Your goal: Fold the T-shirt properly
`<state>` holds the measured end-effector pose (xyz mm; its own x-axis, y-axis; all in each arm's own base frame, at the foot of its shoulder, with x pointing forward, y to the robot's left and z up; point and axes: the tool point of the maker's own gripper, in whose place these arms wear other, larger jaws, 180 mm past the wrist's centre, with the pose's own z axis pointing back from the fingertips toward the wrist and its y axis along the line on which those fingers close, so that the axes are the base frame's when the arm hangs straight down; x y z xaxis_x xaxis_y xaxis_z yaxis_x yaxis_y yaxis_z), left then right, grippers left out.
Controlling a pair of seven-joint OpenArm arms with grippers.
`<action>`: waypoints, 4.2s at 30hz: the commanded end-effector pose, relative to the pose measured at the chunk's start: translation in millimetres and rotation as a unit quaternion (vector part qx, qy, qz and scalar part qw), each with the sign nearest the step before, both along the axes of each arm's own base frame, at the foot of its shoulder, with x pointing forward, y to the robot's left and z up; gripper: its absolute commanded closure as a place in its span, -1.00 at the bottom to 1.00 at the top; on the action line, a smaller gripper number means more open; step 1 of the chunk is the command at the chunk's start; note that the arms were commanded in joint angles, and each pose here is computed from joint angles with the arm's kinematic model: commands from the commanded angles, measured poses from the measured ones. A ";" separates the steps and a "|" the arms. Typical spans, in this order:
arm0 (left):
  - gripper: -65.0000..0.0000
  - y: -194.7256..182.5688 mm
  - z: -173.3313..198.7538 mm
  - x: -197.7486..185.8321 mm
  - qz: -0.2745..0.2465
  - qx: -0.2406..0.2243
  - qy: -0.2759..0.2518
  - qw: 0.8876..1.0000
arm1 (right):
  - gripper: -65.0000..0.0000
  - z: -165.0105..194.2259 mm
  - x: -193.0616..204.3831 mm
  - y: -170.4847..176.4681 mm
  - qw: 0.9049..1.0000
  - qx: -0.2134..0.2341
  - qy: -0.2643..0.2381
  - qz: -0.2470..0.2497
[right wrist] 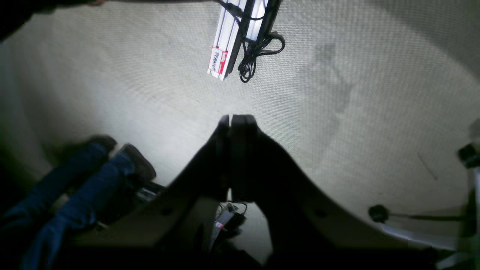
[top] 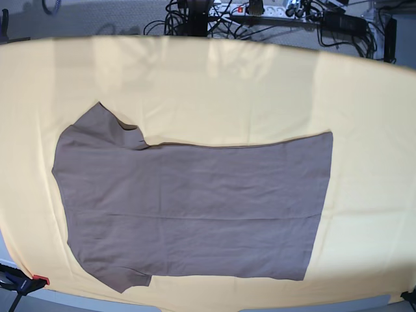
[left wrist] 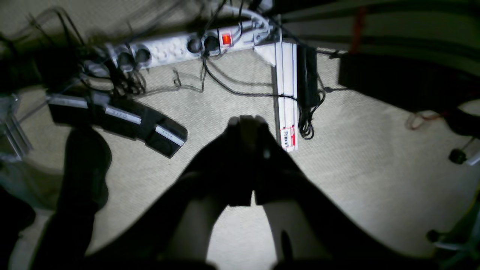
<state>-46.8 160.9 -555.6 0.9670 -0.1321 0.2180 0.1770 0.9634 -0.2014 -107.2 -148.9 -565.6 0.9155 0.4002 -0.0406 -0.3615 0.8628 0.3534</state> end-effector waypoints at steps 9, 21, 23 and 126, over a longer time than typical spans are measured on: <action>1.00 21.0 105.3 43.0 -0.053 0.009 -0.102 0.993 | 1.00 92.1 25.7 -16.9 0.993 -0.015 -0.110 0.051; 1.00 46.7 254.1 153.8 -0.089 0.081 -0.321 0.939 | 1.00 206.2 142.4 -97.4 0.936 -0.156 -0.315 0.015; 1.00 43.1 274.4 166.9 -0.097 0.086 -0.353 0.927 | 1.00 222.6 159.7 -106.9 0.924 -0.164 -0.344 0.000; 1.00 36.9 291.7 327.2 -0.611 0.072 -0.372 0.695 | 1.00 222.2 310.0 -66.9 0.848 -0.157 -0.431 0.264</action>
<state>276.3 196.3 -276.8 -0.2413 -0.8332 0.4975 0.8957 0.0061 0.4446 197.9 -213.2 -351.2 0.3738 0.8475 0.3768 -0.7395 0.5175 -0.4304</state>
